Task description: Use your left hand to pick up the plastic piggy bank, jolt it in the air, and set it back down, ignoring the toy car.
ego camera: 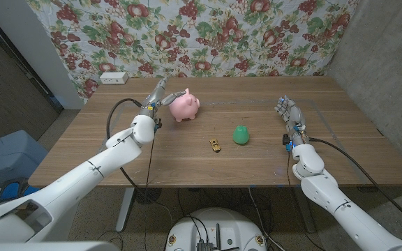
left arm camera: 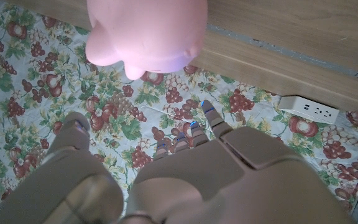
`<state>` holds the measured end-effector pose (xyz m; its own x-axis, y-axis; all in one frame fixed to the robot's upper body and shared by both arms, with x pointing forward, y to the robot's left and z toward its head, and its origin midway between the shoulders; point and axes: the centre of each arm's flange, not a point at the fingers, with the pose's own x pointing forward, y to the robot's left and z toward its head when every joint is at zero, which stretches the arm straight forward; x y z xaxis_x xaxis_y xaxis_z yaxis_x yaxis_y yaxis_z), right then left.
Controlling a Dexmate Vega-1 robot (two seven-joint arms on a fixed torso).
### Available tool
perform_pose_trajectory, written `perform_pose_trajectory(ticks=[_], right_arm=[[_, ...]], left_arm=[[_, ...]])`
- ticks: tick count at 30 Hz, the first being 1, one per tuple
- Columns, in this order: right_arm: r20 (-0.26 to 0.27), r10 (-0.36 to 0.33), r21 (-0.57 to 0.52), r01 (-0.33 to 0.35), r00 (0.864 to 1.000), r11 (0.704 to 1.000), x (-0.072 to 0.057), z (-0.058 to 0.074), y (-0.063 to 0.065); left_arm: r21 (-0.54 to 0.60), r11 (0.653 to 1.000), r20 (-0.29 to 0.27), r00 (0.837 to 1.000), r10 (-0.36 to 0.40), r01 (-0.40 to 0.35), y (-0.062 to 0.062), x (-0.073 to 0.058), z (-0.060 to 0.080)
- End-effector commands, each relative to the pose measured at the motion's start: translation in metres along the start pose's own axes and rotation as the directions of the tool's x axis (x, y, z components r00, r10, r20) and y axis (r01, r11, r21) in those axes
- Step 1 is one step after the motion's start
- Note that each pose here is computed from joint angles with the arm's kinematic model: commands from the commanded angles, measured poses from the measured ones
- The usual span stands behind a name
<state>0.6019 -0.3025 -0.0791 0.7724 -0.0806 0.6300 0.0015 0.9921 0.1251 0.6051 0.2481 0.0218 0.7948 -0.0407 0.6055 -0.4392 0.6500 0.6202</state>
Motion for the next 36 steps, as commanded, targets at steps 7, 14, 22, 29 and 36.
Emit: perform_pose_trajectory(ticks=[7,14,22,29,36], right_arm=[[0.003,0.002,-0.01,-0.002,1.0,1.0,-0.003,0.004,0.0],[0.006,0.01,-0.014,-0.01,1.0,1.0,-0.004,0.006,0.001],[0.016,0.024,-0.015,-0.024,1.0,1.0,-0.006,0.011,0.002],[0.027,0.033,-0.025,-0.033,0.999,0.999,-0.01,0.017,0.002],[0.05,0.049,-0.04,-0.047,0.998,0.998,-0.011,0.027,0.0]], left_arm=[[-0.306,0.952,0.149,0.988,0.037,0.01,0.004,-0.009,-0.011],[-0.355,0.934,0.173,0.984,0.034,0.03,0.006,-0.012,-0.012],[-0.441,0.896,0.196,0.98,0.044,0.048,0.009,-0.018,-0.015],[-0.514,0.854,0.208,0.977,0.04,0.074,0.01,-0.025,-0.019],[-0.529,0.845,0.215,0.976,0.037,0.084,0.013,-0.036,-0.021]])
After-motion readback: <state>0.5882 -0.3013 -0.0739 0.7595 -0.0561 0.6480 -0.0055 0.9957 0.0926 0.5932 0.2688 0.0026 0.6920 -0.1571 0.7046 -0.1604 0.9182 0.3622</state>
